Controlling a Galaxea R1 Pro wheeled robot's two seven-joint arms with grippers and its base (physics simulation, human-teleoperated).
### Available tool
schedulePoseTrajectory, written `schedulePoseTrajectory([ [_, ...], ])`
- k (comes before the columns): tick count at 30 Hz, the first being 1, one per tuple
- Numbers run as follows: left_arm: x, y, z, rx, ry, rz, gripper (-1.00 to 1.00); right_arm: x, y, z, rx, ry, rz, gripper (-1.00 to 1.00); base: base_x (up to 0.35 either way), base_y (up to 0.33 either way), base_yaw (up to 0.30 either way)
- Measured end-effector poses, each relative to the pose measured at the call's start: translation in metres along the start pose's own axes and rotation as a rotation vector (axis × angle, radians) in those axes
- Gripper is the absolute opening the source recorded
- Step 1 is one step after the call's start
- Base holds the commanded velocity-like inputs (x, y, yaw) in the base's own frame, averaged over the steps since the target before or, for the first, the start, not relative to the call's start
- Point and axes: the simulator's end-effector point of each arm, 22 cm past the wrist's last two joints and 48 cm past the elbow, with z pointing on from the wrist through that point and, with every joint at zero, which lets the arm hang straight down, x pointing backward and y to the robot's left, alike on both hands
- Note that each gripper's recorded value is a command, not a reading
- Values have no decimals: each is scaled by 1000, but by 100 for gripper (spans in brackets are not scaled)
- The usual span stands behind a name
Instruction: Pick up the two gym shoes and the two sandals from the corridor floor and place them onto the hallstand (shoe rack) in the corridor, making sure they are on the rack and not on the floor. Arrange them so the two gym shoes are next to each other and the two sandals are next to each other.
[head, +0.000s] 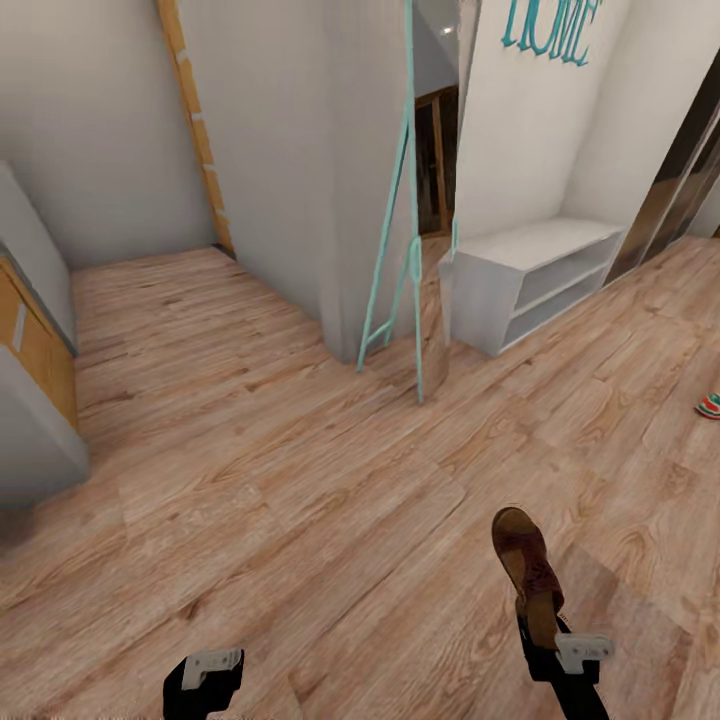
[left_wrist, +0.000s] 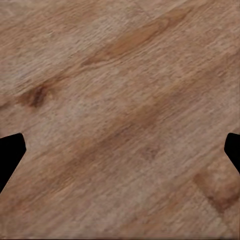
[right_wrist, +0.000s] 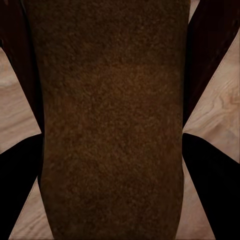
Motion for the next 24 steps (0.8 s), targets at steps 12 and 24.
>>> schedulePoseTrajectory([
  [12,2,1,-2,0,4,1,100,37,8,-57,-4,-62,16,-100,0,0,227],
  [24,-4,0,-2,1,-8,-1,100,37,9,-61,-3,-66,19,-100,0,0,220],
])
